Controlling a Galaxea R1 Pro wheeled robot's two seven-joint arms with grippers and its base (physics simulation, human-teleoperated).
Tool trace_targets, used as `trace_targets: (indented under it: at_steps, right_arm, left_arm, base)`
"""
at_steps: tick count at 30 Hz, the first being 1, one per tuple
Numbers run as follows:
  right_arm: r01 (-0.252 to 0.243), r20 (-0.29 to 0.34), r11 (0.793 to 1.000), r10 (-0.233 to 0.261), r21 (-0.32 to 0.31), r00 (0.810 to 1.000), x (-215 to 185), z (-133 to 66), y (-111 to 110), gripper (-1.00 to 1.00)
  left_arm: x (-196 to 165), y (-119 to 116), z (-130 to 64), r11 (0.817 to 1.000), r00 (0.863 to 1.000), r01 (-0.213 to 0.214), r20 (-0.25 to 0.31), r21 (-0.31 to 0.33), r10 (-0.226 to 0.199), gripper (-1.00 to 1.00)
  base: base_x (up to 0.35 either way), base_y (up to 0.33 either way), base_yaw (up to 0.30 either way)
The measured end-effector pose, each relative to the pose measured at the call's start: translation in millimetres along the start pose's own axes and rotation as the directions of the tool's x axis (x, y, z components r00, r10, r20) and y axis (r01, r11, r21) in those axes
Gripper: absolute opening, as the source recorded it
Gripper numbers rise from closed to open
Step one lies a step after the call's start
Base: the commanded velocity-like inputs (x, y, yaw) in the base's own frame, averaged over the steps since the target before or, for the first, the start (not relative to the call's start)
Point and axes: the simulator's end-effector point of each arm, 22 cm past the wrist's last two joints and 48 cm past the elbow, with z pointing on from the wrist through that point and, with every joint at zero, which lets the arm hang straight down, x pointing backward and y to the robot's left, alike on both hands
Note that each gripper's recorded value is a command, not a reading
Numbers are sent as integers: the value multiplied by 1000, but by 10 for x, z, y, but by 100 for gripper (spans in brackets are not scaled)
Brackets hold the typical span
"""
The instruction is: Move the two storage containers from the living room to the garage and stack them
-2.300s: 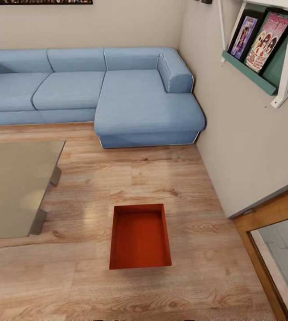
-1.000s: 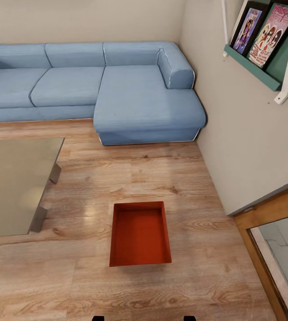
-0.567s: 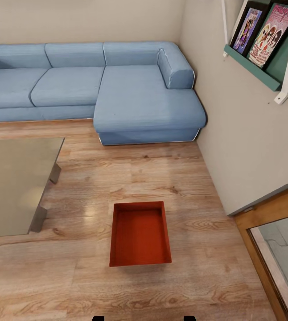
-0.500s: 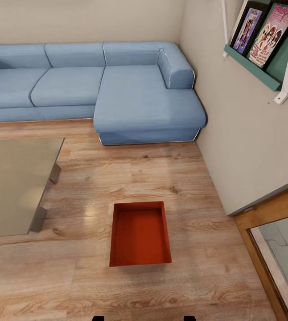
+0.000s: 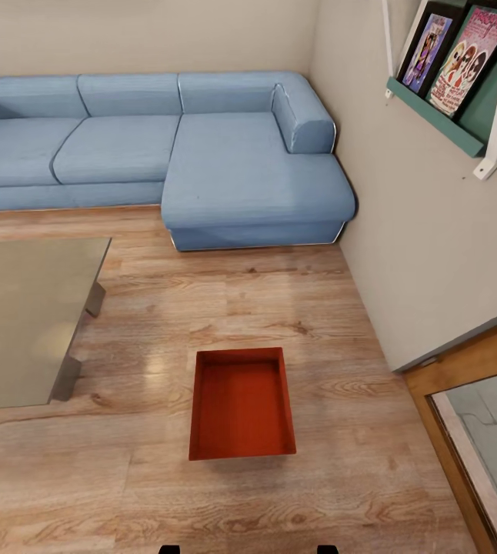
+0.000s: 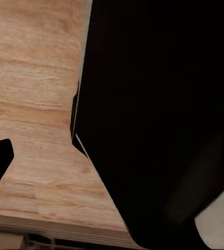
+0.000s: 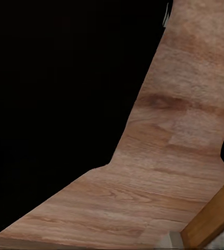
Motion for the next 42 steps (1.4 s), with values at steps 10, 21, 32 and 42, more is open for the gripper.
trace_targets:
  at_steps: [10, 21, 32, 42]
  right_arm:
    - [-126, 64, 990, 122, 70, 990, -1229, 18, -508, 100]
    - [-301, 318, 939, 237, 170, 918, -3366, -350, -1472, 100]
    - [-440, 469, 880, 316, 180, 825, -4109, -694, -1270, 100]
    - [-418, 512, 899, 298, 134, 806, -4591, -902, -954, 100]
  left_arm:
    - [-1090, -275, -202, 998, 997, -27, 67, 55, 23, 100]
    - [-2989, -1483, -778, 983, 953, -155, 276, 98, 123, 100]
    - [-3971, -1681, -1229, 984, 914, -170, 381, 54, 137, 100]
    - [-4176, -1686, -1342, 985, 885, -170, 443, 17, 145, 100]
  base:
    - [0, 0, 0]
    - [0, 0, 0]
    - [0, 0, 0]
    - [0, 0, 0]
